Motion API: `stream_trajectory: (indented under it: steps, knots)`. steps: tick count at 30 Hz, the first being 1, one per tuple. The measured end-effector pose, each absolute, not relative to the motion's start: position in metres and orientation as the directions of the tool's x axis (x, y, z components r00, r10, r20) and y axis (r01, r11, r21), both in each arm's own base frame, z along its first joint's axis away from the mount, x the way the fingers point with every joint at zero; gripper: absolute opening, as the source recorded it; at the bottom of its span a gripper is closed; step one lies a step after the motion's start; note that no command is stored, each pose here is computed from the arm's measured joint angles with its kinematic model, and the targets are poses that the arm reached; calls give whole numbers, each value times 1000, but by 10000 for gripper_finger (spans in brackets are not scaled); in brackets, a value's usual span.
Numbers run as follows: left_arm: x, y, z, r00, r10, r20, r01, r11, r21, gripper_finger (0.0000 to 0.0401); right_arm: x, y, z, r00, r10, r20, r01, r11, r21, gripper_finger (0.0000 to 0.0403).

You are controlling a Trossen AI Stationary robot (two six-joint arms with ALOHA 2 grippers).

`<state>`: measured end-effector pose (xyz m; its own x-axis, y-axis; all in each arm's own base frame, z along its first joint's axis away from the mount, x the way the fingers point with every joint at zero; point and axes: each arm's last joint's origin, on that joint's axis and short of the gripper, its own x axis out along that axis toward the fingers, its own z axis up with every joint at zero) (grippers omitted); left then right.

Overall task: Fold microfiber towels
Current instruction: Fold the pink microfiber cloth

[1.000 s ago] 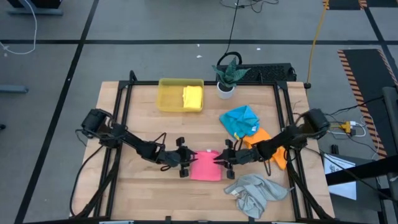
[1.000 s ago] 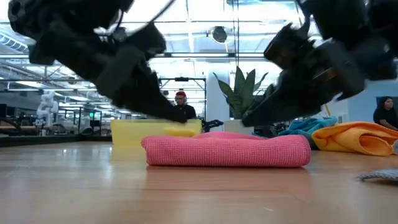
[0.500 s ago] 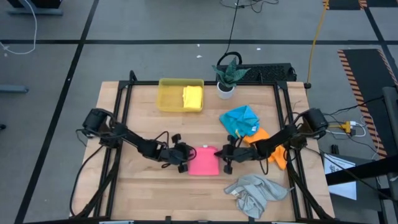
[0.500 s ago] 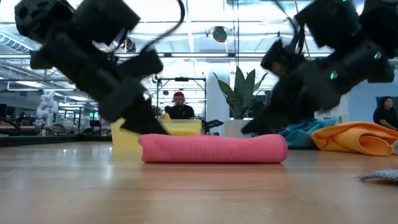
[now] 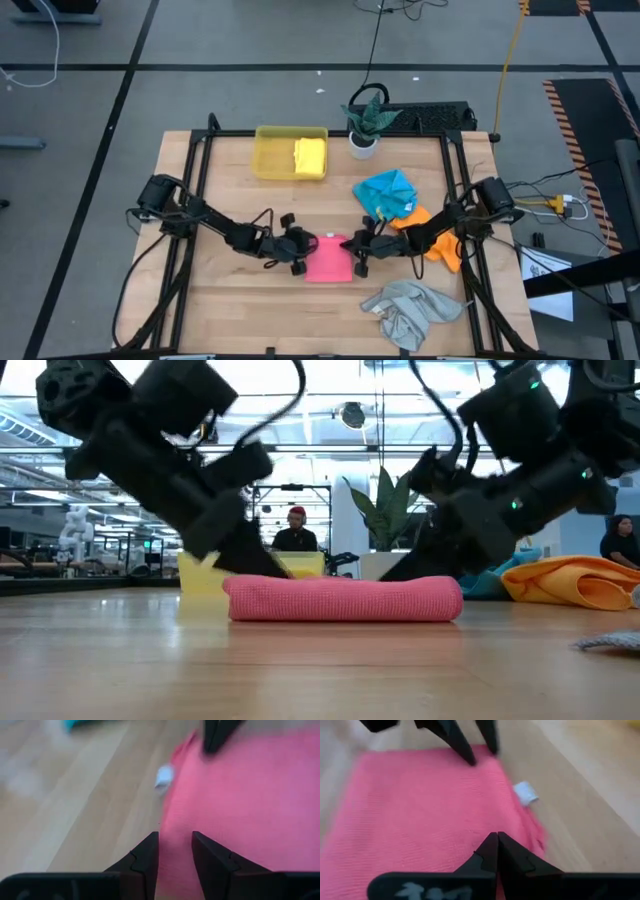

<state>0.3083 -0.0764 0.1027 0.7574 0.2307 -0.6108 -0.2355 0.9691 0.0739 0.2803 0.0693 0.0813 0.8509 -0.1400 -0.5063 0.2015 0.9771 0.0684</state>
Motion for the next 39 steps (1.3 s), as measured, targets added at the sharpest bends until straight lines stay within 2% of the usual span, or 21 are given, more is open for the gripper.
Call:
stream_trajectory:
  steps: [5, 9, 13, 17, 21, 26, 30, 35, 39]
  knots:
    - [305, -71, 99, 716, 271, -643, -282, 955, 89, 117, 277, 63, 79, 806, -298, -512, 334, 942, -24, 0]
    - [303, -74, 104, 720, 320, -616, -312, 942, 125, 117, 275, 68, 91, 821, -299, -486, 324, 945, -34, 0]
    - [302, -80, 116, 755, 314, -576, -308, 945, 111, 117, 273, 82, 108, 871, -238, -430, 246, 969, -36, 0]
    - [305, -87, 127, 812, 283, -510, -290, 955, 67, 117, 273, 93, 115, 910, -46, -412, 79, 995, 64, 0]
    - [310, -94, 131, 864, 185, -468, -189, 981, 40, 117, 274, 96, 104, 887, 63, -458, -1, 991, 134, 0]
    - [307, -96, 124, 839, 80, -539, -75, 997, 32, 117, 272, 99, 89, 829, 180, -530, -98, 979, 178, 0]
    - [301, -94, 117, 817, 88, -570, -78, 996, 42, 117, 270, 99, 85, 805, 198, -560, -123, 978, 169, 0]
    - [300, -94, 119, 836, 98, -540, -89, 995, 43, 117, 272, 100, 94, 837, 209, -506, -153, 977, 151, 0]
    - [306, -108, 137, 901, -102, -421, 110, 994, -6, 117, 274, 105, 106, 875, 232, -425, -189, 972, 142, 0]
